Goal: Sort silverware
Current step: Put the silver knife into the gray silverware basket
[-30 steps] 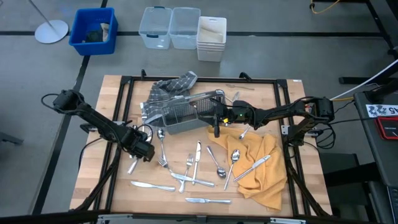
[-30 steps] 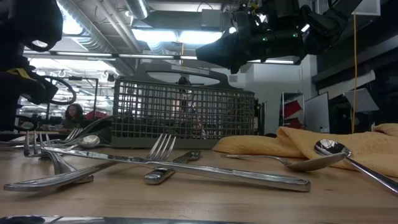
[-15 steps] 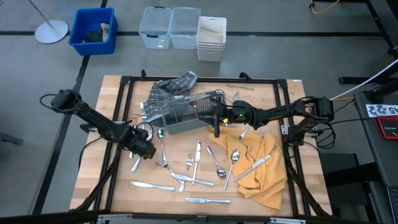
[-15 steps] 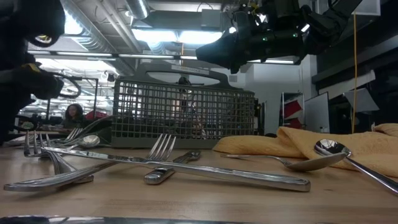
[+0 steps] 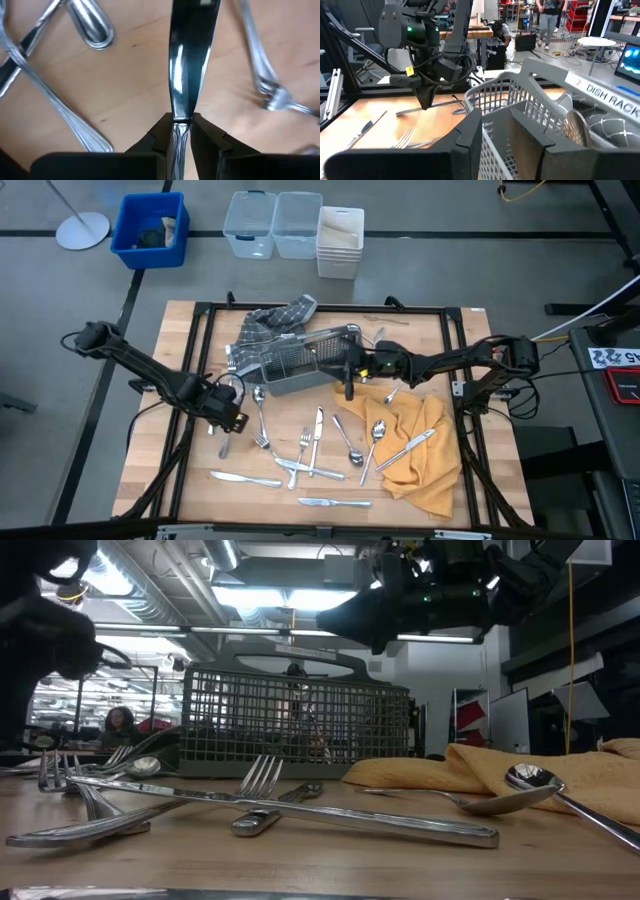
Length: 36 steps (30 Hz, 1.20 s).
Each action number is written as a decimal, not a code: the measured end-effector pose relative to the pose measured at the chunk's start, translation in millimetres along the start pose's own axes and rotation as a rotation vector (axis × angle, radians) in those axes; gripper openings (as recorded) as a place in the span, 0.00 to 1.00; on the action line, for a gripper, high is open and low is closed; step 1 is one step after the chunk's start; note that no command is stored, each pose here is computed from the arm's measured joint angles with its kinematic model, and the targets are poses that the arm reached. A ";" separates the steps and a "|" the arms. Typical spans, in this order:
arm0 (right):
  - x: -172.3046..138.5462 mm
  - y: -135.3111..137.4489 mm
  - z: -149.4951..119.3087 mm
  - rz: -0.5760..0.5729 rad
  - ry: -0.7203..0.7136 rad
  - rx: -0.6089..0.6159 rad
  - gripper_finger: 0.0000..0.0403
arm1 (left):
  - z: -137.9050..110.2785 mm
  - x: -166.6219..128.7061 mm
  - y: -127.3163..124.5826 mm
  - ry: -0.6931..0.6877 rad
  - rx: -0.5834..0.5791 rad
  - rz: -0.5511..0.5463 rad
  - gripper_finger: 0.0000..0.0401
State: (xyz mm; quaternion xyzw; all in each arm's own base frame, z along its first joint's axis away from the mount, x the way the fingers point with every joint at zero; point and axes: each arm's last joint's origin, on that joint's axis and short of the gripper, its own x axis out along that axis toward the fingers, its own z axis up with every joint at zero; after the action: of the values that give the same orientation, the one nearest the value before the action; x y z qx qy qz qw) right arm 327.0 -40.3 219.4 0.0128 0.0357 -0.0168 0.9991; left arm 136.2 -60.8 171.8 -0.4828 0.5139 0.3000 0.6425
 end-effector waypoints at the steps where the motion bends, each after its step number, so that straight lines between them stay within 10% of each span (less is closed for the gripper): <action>1: -0.6 0.0 1.3 0.000 -0.004 0.000 0.24 | 0.2 -2.2 0.4 -0.003 0.000 -0.015 0.11; 19: -1.7 2.0 2.9 0.007 -0.002 0.020 0.24 | 6.4 -13.6 2.3 -0.207 0.010 -0.095 0.11; 36: 28.5 57.4 -3.1 0.092 0.015 0.184 0.24 | 6.8 -13.8 2.0 -0.224 0.012 -0.097 0.11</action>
State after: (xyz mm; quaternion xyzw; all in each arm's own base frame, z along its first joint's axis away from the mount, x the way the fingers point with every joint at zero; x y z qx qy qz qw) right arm 357.3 16.2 215.7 0.1062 0.0407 0.0262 0.9932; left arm 133.0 -52.2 184.3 -0.4667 0.4167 0.3175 0.7125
